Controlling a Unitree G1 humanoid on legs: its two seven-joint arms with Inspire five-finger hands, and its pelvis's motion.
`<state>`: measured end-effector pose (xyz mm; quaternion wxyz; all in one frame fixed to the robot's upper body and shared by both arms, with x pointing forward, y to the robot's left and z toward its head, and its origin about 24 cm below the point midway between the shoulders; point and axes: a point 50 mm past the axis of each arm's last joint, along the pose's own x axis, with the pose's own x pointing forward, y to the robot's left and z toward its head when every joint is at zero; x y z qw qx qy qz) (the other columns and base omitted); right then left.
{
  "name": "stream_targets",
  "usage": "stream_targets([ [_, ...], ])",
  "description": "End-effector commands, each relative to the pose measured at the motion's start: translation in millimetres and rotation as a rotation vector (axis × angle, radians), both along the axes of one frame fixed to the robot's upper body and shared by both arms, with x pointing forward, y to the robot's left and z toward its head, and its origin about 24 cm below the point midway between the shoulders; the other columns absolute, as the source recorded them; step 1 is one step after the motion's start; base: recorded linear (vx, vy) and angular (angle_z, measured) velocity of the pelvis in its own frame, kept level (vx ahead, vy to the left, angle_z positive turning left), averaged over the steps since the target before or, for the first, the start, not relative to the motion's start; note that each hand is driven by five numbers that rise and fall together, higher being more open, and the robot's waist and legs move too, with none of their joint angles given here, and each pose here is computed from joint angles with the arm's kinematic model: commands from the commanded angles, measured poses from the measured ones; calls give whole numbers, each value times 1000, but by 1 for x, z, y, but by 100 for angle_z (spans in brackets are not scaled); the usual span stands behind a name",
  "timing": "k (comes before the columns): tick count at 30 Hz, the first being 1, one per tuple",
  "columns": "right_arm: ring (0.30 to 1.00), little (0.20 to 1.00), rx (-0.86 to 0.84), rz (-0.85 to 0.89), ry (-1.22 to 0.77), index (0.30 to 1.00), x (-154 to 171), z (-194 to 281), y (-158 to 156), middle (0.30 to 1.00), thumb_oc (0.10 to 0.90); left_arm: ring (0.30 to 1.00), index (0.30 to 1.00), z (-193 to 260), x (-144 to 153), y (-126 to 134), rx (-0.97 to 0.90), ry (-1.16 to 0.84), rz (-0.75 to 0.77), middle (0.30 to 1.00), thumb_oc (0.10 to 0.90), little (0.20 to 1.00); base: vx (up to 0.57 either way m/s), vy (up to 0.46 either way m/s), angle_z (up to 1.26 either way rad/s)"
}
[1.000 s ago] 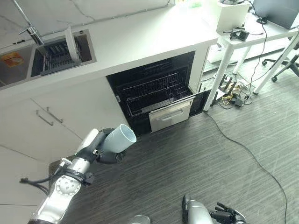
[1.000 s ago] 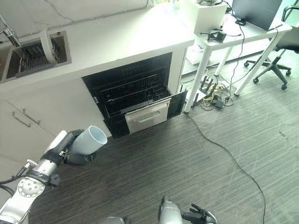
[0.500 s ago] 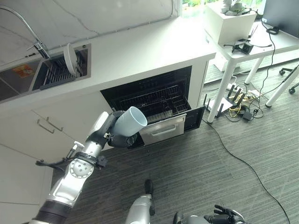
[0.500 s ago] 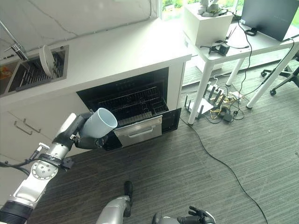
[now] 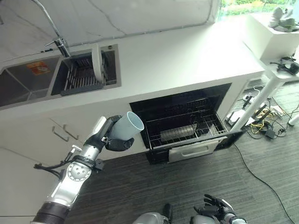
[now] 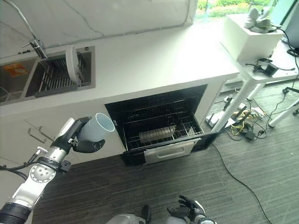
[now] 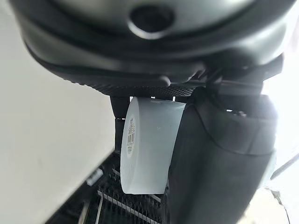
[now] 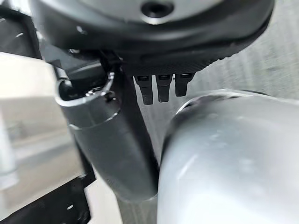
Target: Place the dishes in the dishwasher.
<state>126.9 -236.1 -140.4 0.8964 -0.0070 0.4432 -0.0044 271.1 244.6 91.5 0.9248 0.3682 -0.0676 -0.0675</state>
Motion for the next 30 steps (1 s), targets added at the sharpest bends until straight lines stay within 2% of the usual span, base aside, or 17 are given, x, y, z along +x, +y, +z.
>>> stream_targets([
  [1, 900, 900, -10, 7, -14, 900, -2, 3, -11, 900, 800, 300, 300, 74, 8, -18, 3, -335, -113, 300, 400, 300, 130, -278, 100],
  [3, 900, 900, 12, 71, 16, 900, -4, 0, -6, 900, 800, 300, 300, 74, 9, -11, 13, -324, -92, 300, 400, 300, 158, -335, 57],
  [9, 900, 900, 20, 124, 49, 900, -2, -1, -2, 900, 800, 300, 300, 67, 0, -11, -6, -311, -68, 300, 400, 300, 87, -245, 14],
  [24, 900, 900, 38, 62, 99, 900, -18, -6, -9, 900, 800, 300, 300, 73, -3, -6, -18, -286, -65, 300, 400, 300, 22, -46, -6],
  [30, 900, 900, 153, 46, 172, 900, -31, -11, -1, 900, 800, 300, 300, 71, -3, -3, -14, -278, -54, 300, 400, 300, 7, 15, -5],
])
